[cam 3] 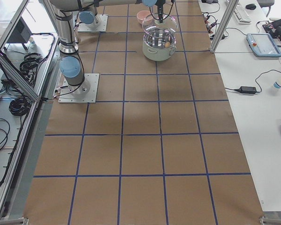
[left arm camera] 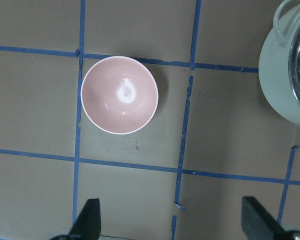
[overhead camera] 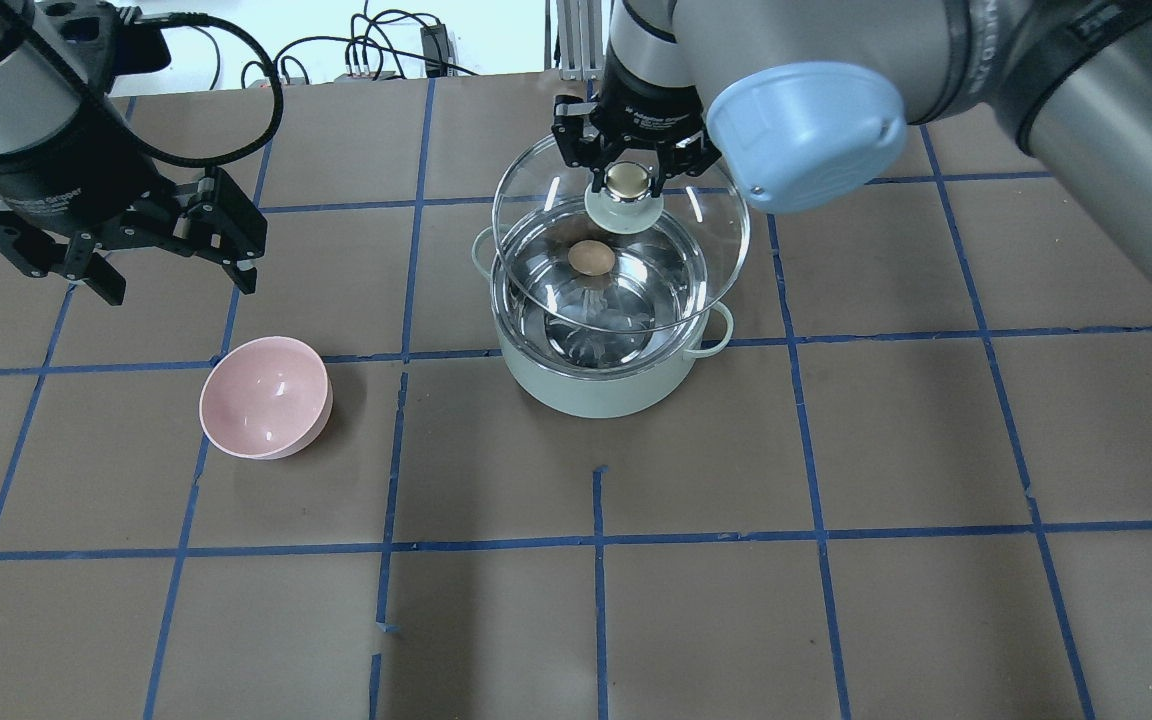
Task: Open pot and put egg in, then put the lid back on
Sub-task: 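Withdraw the left gripper while the right gripper carries the lid back over the pot, then lower the glass lid onto the pot with the right gripper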
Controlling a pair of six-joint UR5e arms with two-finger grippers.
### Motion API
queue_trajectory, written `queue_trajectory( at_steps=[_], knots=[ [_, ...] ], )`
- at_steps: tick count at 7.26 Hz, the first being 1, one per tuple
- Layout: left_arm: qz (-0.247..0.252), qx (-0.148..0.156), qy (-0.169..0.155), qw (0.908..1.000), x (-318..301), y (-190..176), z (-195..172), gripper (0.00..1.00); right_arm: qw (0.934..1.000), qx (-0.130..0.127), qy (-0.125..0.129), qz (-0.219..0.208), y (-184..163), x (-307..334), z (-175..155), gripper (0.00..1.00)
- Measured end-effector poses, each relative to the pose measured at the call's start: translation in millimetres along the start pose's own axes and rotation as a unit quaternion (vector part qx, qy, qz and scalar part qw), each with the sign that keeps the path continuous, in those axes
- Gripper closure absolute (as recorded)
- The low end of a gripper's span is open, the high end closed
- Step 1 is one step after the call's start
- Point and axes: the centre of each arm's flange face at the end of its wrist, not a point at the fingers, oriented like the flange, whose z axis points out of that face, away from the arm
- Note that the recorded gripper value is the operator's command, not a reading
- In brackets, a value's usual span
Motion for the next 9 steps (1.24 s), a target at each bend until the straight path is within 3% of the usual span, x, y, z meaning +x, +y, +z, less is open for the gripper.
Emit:
queue_trajectory(
  at_steps=[3, 9],
  knots=[
    [0.008, 0.003, -0.002, 1.0, 2.6, -29.7, -8.6, 0.0, 0.9996, -0.009, -0.002, -0.027, 3.1, -9.0, 37.5, 0.61],
    [0.038, 0.02, 0.01, 0.999, 25.6, -38.9, 4.9, 0.0, 0.9989, -0.017, 0.0, -0.043, -4.2, -9.0, 79.5, 0.61]
  ],
)
